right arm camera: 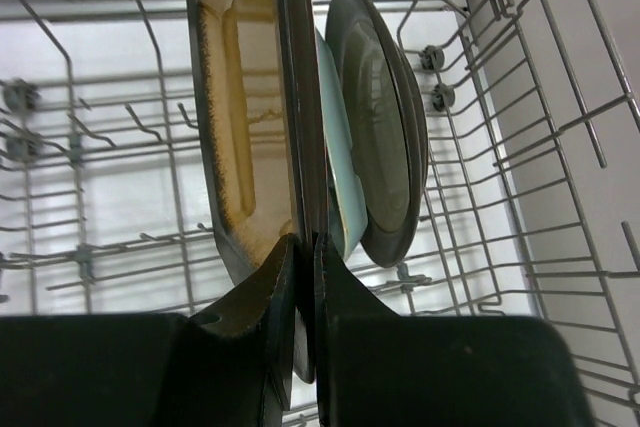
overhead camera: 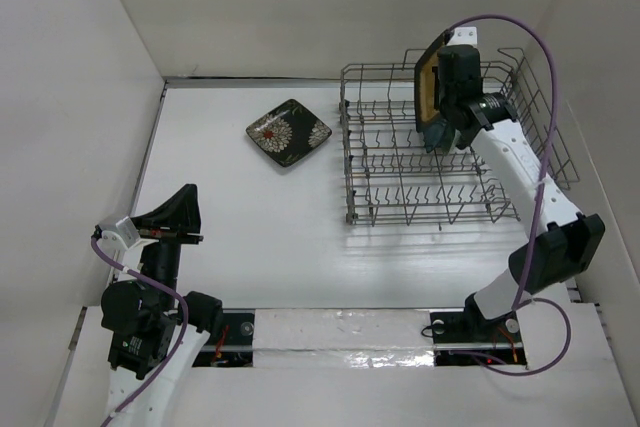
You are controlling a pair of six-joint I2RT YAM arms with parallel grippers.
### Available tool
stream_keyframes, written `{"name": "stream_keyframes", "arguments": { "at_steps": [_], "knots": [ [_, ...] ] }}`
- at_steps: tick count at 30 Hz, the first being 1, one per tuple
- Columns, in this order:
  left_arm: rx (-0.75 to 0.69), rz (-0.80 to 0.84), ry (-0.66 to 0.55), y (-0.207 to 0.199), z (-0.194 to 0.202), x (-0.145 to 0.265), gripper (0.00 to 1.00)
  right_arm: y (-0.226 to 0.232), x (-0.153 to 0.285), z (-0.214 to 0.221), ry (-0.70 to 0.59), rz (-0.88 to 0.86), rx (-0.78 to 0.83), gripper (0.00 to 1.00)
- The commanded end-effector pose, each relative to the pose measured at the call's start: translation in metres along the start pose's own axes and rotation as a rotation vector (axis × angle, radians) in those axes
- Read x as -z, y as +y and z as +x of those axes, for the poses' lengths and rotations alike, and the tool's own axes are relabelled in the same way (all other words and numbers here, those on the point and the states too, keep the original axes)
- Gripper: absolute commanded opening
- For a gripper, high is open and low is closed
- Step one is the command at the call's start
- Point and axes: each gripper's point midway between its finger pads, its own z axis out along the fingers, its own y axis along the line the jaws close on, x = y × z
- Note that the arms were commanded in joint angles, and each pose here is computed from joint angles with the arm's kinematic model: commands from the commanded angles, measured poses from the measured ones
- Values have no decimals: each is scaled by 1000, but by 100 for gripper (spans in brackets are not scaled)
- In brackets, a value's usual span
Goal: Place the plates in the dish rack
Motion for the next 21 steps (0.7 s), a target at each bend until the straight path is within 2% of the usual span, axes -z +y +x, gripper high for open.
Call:
{"name": "stream_keyframes", "arguments": {
  "at_steps": [1, 15, 21],
  "knots": [
    [34, 68, -134, -13, -36, 19, 7, -20, 11, -62, -168, 64, -77, 0],
    [32, 69, -127, -13, -35, 18, 7, 20, -28, -16, -7, 69, 121, 0],
    [32, 69, -125, -13, -34, 17, 7, 21, -36, -2, 43, 111, 183, 0]
  ]
}}
